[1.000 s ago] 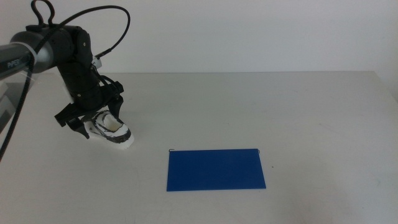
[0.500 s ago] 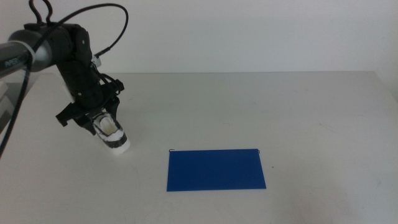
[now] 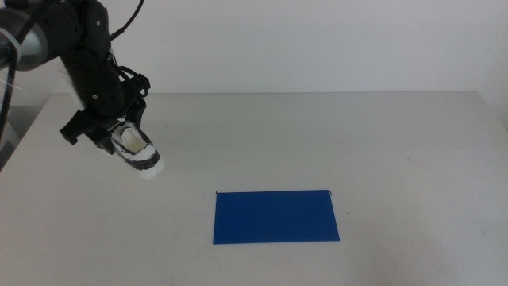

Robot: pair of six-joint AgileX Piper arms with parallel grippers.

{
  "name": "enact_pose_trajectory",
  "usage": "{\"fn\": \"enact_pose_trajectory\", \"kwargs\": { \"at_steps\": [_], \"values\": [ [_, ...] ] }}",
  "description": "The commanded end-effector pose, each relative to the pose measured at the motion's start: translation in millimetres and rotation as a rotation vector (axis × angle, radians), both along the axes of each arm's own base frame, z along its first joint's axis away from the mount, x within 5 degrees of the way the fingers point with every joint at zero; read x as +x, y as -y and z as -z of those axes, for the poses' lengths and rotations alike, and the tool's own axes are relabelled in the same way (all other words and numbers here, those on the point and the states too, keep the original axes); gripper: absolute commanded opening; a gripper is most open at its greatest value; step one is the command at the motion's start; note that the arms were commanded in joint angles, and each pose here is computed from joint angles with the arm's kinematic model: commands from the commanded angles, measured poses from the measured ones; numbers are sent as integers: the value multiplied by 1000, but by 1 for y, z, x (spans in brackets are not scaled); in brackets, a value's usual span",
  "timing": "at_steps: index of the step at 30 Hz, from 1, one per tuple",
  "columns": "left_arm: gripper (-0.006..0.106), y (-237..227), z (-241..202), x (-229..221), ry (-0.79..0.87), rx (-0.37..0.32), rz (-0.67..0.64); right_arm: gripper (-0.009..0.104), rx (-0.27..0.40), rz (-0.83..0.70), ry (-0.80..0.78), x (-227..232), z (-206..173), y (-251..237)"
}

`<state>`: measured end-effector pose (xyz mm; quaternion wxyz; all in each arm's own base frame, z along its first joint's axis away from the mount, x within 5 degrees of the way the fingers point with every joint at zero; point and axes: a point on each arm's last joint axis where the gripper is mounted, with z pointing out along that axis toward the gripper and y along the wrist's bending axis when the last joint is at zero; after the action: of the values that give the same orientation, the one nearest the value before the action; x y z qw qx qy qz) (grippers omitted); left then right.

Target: Use one arm to grab the shoe from the table and place it on the mat.

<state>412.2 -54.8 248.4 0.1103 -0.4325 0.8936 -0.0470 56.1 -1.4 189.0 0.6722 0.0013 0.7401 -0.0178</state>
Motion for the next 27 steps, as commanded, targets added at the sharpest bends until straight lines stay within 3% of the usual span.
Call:
{"fn": "enact_pose_trajectory", "kwargs": {
  "at_steps": [1, 12, 17, 27],
  "values": [
    [19, 1, -41, -12, 80, -10, -8, 66, -25, 7, 107, -2, -11, 1],
    [19, 12, -46, -21, 43, -23, -29, 66, -25, 7, 107, -2, -11, 1],
    [19, 41, -47, -27, 59, 35, -38, 66, -25, 7, 107, -2, -11, 1],
    [19, 111, -54, -47, 71, -55, -10, 66, -25, 7, 107, -2, -11, 1]
  ]
}}
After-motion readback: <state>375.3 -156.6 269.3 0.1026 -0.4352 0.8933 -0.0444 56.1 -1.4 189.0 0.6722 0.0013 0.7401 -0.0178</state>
